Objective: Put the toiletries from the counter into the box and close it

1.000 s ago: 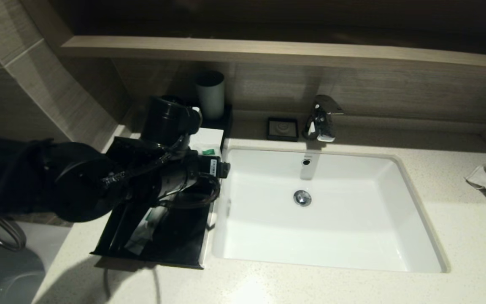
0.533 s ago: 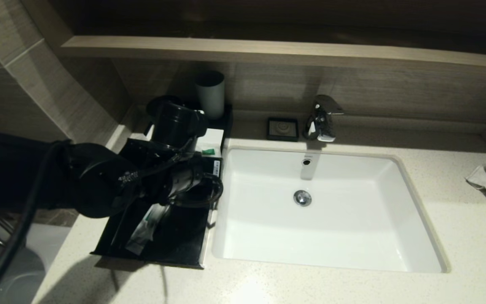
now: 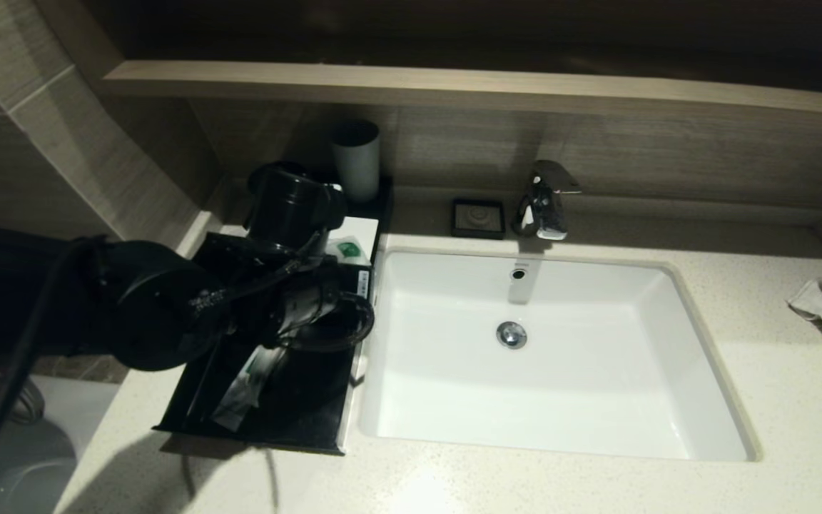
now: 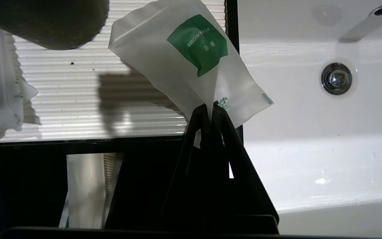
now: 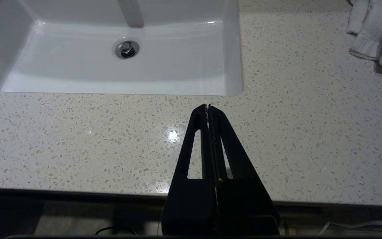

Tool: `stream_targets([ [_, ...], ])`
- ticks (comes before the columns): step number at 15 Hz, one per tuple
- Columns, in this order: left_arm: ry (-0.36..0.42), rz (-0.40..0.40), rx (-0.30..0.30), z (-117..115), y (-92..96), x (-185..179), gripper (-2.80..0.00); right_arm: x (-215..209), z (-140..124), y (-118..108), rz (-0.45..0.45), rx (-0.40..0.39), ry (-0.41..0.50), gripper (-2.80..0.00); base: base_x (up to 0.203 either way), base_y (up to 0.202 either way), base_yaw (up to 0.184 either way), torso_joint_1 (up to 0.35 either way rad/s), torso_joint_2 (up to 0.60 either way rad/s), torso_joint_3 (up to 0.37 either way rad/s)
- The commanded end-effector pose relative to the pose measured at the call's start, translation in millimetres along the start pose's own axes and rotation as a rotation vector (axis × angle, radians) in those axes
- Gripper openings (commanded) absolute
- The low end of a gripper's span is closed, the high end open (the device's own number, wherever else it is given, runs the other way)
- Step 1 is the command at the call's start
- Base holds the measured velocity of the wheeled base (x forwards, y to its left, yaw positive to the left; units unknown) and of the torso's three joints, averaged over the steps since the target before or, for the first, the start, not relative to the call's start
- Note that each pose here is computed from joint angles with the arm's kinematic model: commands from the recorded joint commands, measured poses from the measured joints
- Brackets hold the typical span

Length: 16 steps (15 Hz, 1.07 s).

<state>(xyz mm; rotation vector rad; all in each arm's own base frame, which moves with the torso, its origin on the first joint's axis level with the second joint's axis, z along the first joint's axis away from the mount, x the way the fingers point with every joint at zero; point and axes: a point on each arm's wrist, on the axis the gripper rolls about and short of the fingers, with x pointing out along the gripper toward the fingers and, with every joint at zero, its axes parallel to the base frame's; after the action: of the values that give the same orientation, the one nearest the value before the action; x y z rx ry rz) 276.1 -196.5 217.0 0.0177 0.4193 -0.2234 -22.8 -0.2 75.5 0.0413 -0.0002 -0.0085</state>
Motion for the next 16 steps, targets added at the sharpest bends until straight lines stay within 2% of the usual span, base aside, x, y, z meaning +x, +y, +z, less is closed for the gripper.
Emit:
stream_targets([
  [1, -0.030, -0.003, -0.011, 5, 7.3, -21, -2.80, 0, 0, 0, -0.001, 0.000, 0.000, -2.80, 0.000, 0.000, 0.000, 0.000, 0.00, 0.000],
  [5, -0.054, -0.010, -0.008, 0, 24.6, -62, -2.80, 0, 0, 0, 0.000, 0.000, 0.000, -2.80, 0.000, 0.000, 0.000, 0.000, 0.00, 0.000],
  [8, 0.005, -0.006, 0.020, -26, 38.9, -85, -2.80, 0, 0, 0, 0.001, 0.000, 0.000, -2.80, 0.000, 0.000, 0.000, 0.000, 0.00, 0.000],
  [11, 0.105, 0.007, 0.057, -60, 46.2, -87, -2.80, 0, 0, 0, 0.001, 0.000, 0.000, -2.80, 0.000, 0.000, 0.000, 0.000, 0.00, 0.000],
  [16, 0.183, -0.054, 0.081, -76, 31.8, -72, -2.80, 0, 0, 0, 0.001, 0.000, 0.000, -2.80, 0.000, 0.000, 0.000, 0.000, 0.00, 0.000],
])
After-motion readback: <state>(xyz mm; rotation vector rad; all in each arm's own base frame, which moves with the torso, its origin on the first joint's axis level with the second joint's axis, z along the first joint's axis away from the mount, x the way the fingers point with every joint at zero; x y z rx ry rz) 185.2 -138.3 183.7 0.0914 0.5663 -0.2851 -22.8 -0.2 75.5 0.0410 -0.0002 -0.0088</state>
